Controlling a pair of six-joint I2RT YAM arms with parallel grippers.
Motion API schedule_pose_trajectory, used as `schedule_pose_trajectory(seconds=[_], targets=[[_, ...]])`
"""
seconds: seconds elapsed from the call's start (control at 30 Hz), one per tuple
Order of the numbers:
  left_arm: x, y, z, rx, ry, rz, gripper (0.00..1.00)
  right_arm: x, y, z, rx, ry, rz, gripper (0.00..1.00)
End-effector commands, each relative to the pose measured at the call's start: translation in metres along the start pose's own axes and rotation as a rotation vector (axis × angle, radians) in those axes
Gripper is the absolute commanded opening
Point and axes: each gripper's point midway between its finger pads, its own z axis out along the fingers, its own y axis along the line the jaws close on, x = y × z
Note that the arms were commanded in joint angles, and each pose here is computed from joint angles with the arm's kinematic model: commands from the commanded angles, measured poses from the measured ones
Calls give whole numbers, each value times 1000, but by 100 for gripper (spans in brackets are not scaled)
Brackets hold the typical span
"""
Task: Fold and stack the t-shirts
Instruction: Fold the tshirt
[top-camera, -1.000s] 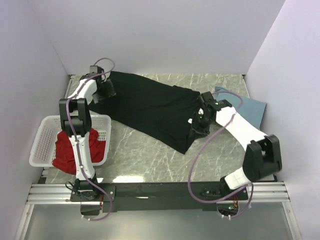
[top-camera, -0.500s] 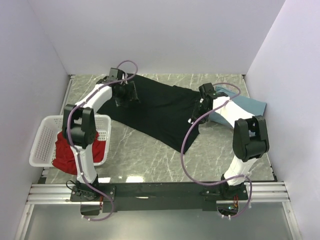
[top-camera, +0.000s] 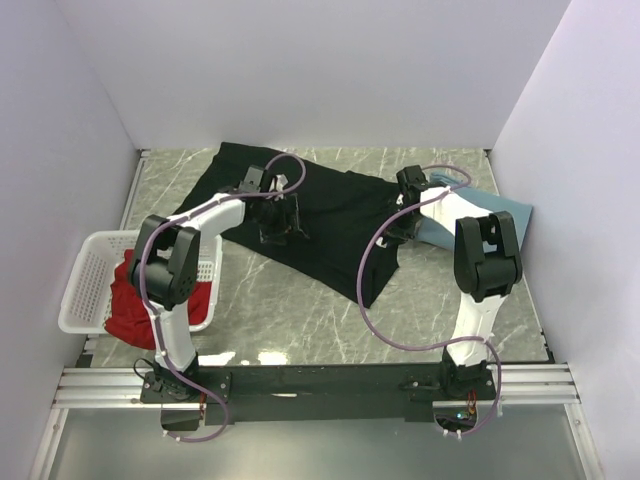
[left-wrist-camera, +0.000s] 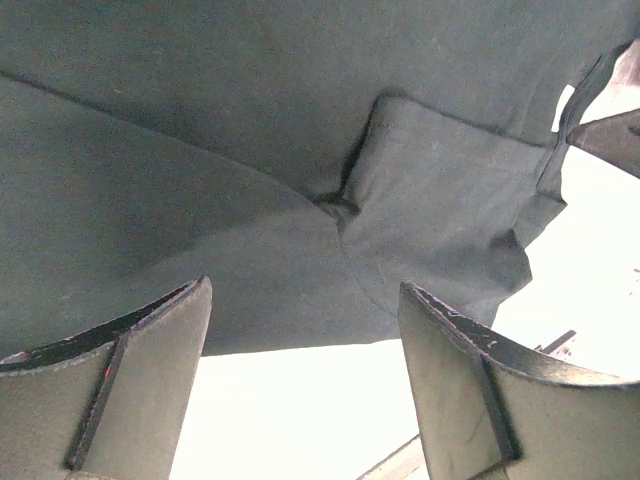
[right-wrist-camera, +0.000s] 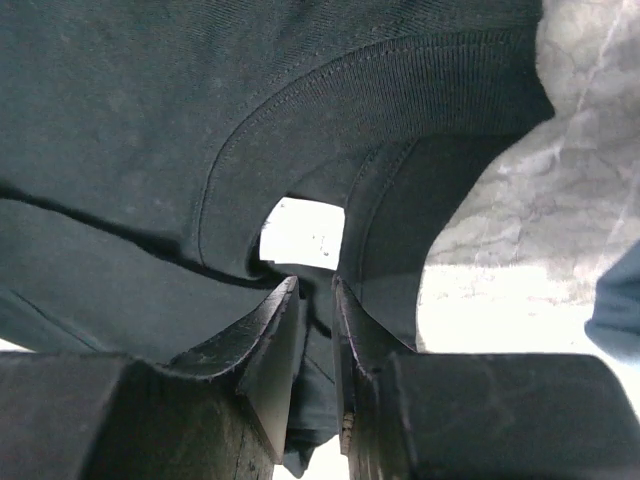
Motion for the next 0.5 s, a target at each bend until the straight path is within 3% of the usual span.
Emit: schedule_pose_trajectory(seconds=[0.0, 0.47], targets=[[2, -3, 9, 44, -5, 24, 81, -12, 9, -1, -28, -31, -44, 27], [13, 16, 22, -34, 21, -13, 80, 16, 14, 14, -50, 37, -45, 35]])
